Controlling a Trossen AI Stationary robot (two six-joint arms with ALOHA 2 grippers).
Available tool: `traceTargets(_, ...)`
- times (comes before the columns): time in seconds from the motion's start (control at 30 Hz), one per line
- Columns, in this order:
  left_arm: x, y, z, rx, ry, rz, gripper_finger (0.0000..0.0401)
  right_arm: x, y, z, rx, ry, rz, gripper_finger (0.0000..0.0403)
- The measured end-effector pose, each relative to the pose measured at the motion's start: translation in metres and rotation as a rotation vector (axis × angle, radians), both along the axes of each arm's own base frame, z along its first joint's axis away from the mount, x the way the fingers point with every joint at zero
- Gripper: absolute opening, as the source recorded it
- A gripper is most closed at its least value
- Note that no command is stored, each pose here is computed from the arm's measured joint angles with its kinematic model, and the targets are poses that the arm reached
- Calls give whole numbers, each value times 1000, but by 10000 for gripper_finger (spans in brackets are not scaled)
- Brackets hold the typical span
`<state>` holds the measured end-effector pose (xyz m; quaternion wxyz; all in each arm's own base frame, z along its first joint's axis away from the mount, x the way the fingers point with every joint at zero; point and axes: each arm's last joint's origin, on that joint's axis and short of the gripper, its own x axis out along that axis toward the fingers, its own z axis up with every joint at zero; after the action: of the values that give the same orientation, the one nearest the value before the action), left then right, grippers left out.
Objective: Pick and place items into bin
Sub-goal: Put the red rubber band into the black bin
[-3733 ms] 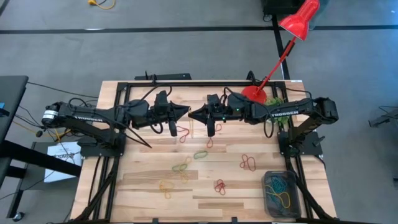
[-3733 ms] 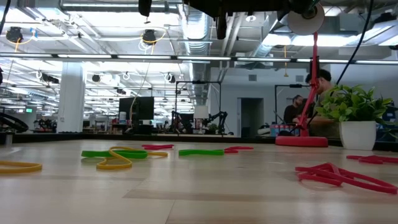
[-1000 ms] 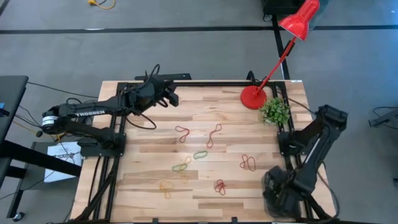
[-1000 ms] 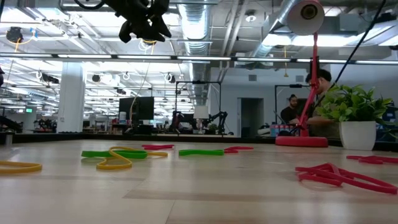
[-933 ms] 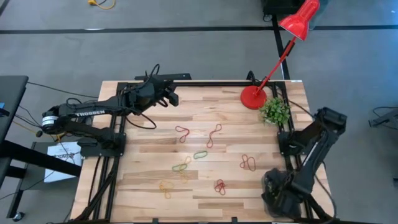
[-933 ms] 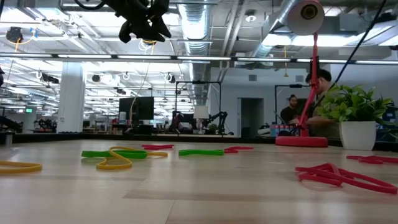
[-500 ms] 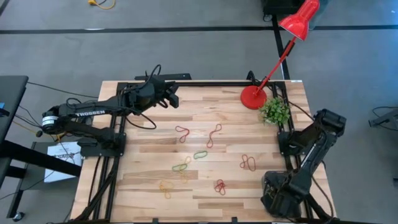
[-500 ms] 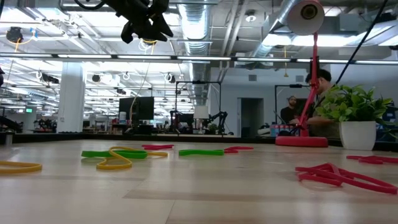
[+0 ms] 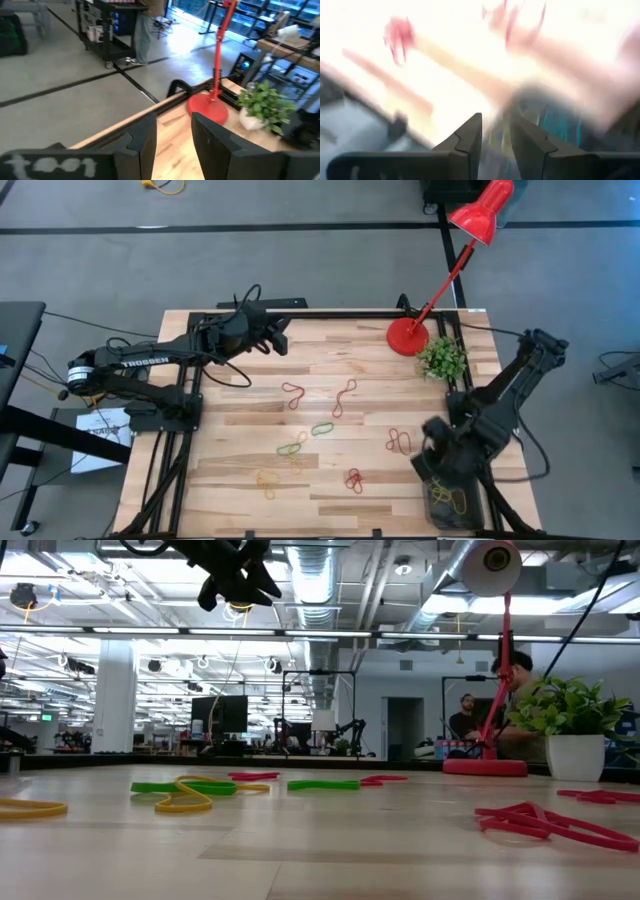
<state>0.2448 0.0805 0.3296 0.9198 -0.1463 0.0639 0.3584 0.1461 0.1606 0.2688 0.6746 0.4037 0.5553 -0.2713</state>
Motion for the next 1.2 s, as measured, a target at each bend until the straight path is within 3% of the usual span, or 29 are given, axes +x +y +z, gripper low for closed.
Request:
traceTargets(0.17,1,-2,-1,-46,-16,-67,112,18,-37,3,-246,-75,-18,93)
traceTargets(0.27,1,-3,-4,-79,1,-98,112,32,-57,3,-299,-64,-7,93)
traceTargets(0.5,-2,-6,-16,-233,53,-108,112,52,-99,1,-145,52,93,93)
traceTargets(0.63,-5,-6,-21,-289,83,-86,112,58,-111,-6,-104,41,128,93)
traceTargets(0.97,-5,-6,-22,-296,89,-80,112,54,-107,-53,13,53,166,95)
traceTargets(1.2,-5,-6,-22,-294,90,-80,112,44,-109,-72,30,122,141,128)
